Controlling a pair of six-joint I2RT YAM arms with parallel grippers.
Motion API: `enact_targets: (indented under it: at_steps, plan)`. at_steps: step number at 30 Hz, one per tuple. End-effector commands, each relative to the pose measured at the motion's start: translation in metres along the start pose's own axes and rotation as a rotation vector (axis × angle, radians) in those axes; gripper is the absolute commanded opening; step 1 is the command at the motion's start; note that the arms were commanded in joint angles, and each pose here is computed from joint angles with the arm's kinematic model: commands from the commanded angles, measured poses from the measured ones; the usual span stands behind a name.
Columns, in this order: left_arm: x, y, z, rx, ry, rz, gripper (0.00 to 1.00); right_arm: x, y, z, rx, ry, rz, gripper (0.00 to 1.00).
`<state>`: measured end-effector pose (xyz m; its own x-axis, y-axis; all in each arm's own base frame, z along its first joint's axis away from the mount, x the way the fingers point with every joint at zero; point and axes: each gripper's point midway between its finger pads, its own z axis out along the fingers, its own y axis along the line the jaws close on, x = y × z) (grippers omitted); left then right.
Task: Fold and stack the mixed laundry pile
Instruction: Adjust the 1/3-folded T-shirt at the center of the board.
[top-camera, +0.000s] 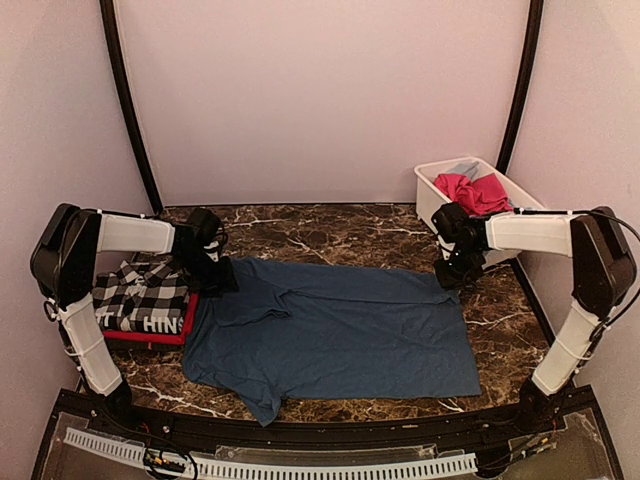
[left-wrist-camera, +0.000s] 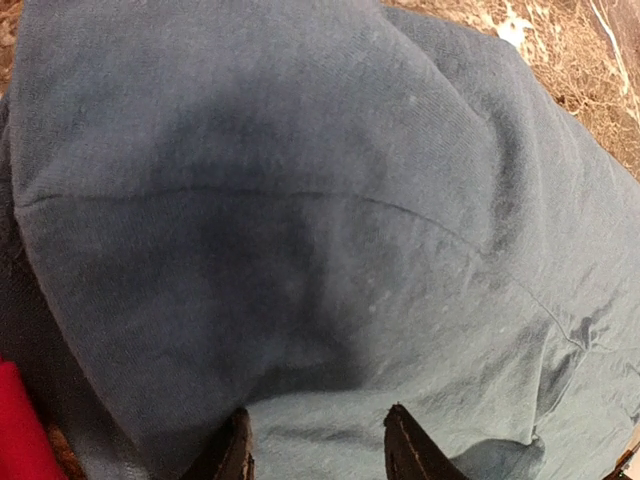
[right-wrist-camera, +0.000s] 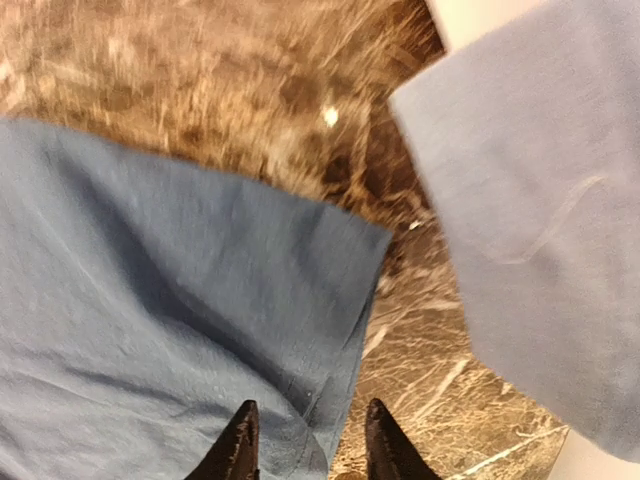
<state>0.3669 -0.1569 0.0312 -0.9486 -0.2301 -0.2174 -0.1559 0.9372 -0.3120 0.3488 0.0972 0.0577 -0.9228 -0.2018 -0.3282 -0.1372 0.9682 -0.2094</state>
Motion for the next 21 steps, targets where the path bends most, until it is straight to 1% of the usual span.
enact_targets:
  at_steps: [1, 4, 9, 15, 21]
  plan:
    - [-0.002, 0.001, -0.015, -0.003, -0.016, 0.007, 0.44, -0.028, -0.013, -0.014, 0.055, -0.086, 0.009, 0.31]
    - [-0.001, 0.002, -0.014, 0.0, -0.011, 0.008, 0.44, -0.032, -0.016, -0.003, 0.093, -0.098, 0.016, 0.25]
    - [0.0, 0.002, -0.014, -0.001, -0.011, 0.005, 0.44, -0.03, -0.016, 0.019, 0.129, -0.068, 0.041, 0.15]
    - [0.0, 0.002, -0.015, 0.001, -0.017, 0.005, 0.44, -0.025, -0.019, 0.033, 0.149, -0.07, 0.069, 0.16]
    - [0.0, 0.003, -0.016, -0.001, -0.019, 0.005, 0.44, -0.023, -0.025, 0.044, 0.16, -0.067, 0.088, 0.2]
